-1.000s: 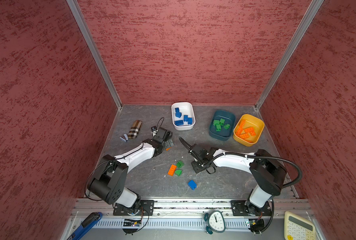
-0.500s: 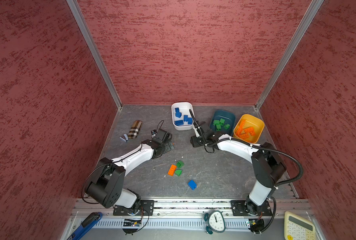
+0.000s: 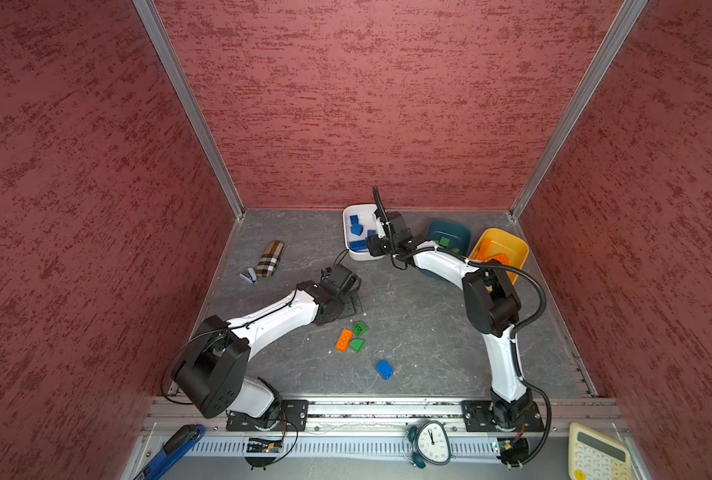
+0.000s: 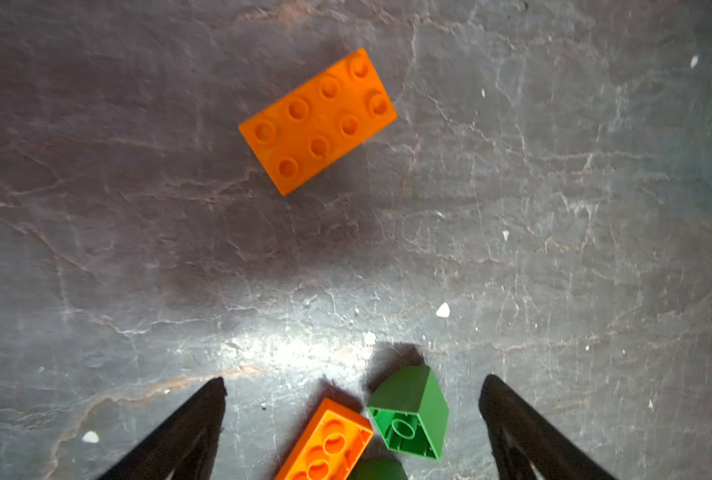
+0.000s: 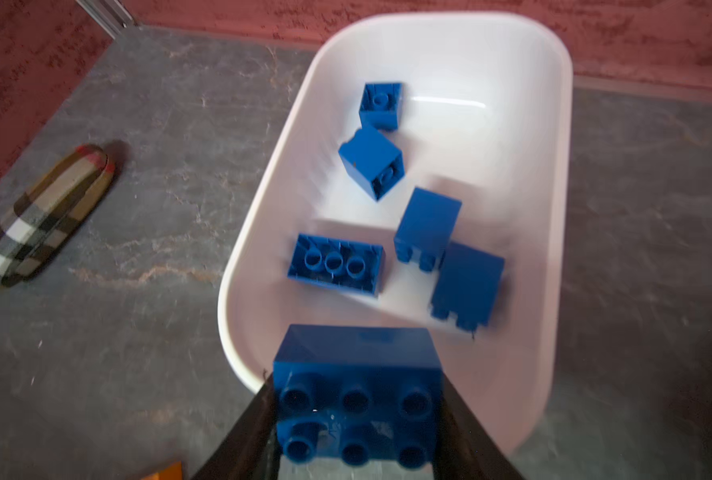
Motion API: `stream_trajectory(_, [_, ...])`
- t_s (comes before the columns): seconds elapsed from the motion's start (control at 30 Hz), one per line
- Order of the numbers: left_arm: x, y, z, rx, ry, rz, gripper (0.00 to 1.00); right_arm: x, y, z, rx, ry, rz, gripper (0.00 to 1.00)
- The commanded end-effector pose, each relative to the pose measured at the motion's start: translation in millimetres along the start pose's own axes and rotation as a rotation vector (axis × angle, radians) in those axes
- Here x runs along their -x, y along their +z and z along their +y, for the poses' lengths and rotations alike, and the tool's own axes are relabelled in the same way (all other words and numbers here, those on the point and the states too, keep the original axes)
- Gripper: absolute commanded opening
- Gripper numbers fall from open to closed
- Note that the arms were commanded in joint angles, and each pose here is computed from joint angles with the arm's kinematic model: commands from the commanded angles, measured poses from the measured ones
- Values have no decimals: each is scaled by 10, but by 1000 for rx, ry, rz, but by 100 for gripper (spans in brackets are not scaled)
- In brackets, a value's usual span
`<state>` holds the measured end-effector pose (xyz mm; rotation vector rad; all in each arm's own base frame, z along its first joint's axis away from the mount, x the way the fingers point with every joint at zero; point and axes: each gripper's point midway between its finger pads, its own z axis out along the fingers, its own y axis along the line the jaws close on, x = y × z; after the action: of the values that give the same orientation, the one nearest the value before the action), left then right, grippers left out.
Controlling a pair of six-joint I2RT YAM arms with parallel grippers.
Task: Sort the legos into containers by color
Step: 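Carry the blue brick to the white tub and release it with the right gripper, then withdraw the right gripper from the white tub while the left grasps a green brick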
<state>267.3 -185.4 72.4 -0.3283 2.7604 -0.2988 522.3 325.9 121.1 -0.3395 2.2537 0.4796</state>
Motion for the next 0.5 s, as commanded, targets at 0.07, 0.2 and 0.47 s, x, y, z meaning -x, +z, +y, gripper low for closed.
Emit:
stream_trajectory(0.07, [-176, 30, -127, -41, 105, 73, 87, 376, 268, 28, 42, -21, -65, 53])
stream_trajectory(0.2, [-233, 70, -217, -86, 146, 105, 80, 611, 387, 114, 64, -15, -83, 71])
stream_trajectory(0.47, [-341, 230, -325, -108, 201, 168, 71, 880, 33, 164, 61, -16, -141, 99])
